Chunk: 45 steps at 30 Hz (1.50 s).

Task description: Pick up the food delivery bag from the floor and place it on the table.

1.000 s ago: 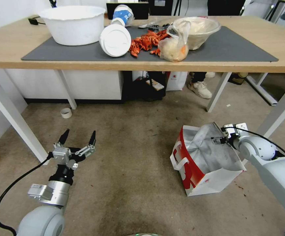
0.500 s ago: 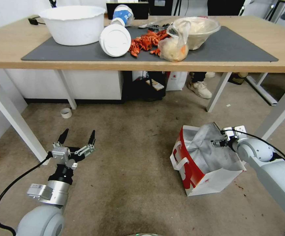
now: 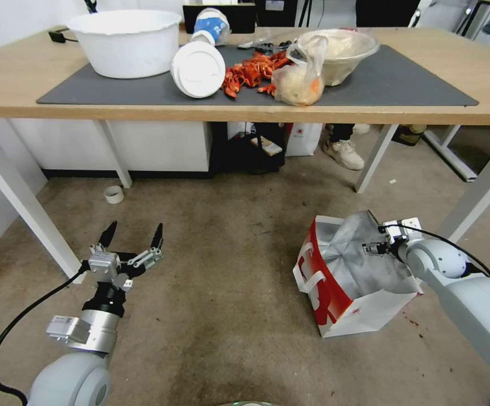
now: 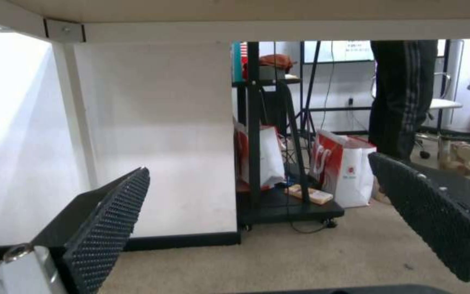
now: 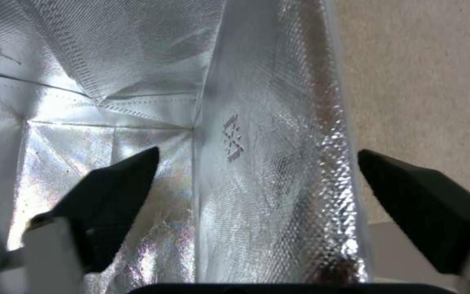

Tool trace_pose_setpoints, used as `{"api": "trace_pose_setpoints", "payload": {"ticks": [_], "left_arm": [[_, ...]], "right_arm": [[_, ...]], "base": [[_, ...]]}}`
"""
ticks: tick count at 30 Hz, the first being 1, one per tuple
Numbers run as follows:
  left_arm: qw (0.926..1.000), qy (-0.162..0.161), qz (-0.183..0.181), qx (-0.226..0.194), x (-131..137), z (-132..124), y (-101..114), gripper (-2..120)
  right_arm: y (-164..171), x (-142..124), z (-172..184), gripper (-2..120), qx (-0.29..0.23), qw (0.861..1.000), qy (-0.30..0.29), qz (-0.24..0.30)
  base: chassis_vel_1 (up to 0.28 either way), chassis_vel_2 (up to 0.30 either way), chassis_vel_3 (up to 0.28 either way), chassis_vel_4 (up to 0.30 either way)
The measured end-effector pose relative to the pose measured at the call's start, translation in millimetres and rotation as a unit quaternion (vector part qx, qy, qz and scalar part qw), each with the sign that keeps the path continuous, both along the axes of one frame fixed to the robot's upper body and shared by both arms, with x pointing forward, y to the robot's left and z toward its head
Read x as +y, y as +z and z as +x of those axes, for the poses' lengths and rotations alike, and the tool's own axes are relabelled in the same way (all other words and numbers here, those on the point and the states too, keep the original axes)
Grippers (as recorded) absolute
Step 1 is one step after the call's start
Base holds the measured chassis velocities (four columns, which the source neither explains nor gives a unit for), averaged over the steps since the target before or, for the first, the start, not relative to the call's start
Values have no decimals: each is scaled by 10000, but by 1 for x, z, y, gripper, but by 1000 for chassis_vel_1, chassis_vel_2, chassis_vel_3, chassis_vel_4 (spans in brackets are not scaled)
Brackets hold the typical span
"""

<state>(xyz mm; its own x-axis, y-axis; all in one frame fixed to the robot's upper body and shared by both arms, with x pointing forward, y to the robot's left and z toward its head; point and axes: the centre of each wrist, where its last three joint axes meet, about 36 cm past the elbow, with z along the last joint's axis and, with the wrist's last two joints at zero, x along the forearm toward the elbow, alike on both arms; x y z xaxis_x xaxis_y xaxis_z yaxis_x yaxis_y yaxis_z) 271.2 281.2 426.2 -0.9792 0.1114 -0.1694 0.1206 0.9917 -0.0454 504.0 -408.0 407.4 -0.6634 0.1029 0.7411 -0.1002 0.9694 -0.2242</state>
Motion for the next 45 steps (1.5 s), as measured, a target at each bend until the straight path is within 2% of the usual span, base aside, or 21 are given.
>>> {"api": "trace_pose_setpoints", "payload": {"ticks": [1, 4, 5, 7, 8, 11, 12, 14, 15, 17, 19, 22, 36, 45], "left_arm": [[10000, 0, 0, 0, 0, 0, 0, 100], [10000, 3, -4, 5, 0, 0, 0, 100], [10000, 3, -4, 5, 0, 0, 0, 100], [10000, 3, -5, 6, 0, 0, 0, 100], [10000, 3, -5, 6, 0, 0, 0, 100], [10000, 4, -8, 7, 0, -1, 0, 100], [10000, 4, -8, 7, 0, -1, 0, 100], [10000, -1, -13, -8, -1, -2, 1, 100], [10000, -1, -13, -8, -1, -2, 1, 100], [10000, -3, -12, -13, -1, -2, 2, 100], [10000, -3, -12, -16, -2, -3, 2, 100], [10000, -4, -16, -29, -2, -3, 3, 100], [9999, 63, -11, -87, -2, -3, 8, 100], [9999, 81, -5, -139, -1, -3, 11, 100]], "right_arm": [[0, 0, 0, 91, 0, 10000, 0, 0], [-2, -2, 0, 75, 36, 10000, -34, 45], [-2, -2, 0, 75, 36, 10000, -34, 45], [-4, -2, 0, 64, 54, 9999, -49, 69], [-4, -2, 0, 64, 54, 9999, -49, 69], [-4, -3, -1, 51, 69, 9999, -64, 105], [-4, -3, -1, 51, 69, 9999, -64, 105], [-3, -4, -2, 32, 57, 9999, -76, 102], [-3, -4, -2, 32, 57, 9999, -76, 102], [-1, -4, -3, 21, 41, 9999, -84, 96], [-1, -4, -3, 18, 36, 9999, -88, 94], [0, -4, -3, 3, 29, 9999, -94, 93], [5, -2, -6, 0, -47, 9999, -79, 109], [26, 3, -8, 0, -248, 9993, 80, 269]], "base": [[0, 0, 0, 0], [0, 0, 0, 0], [0, 0, 0, 0], [0, 0, 0, 0], [0, 0, 0, 0], [0, 0, 0, 0], [0, 0, 0, 0], [0, 0, 0, 0], [0, 0, 0, 0], [0, 0, 0, 0], [0, 0, 0, 0], [0, 0, 0, 0], [0, 0, 0, 0], [0, 0, 0, 0]]}}
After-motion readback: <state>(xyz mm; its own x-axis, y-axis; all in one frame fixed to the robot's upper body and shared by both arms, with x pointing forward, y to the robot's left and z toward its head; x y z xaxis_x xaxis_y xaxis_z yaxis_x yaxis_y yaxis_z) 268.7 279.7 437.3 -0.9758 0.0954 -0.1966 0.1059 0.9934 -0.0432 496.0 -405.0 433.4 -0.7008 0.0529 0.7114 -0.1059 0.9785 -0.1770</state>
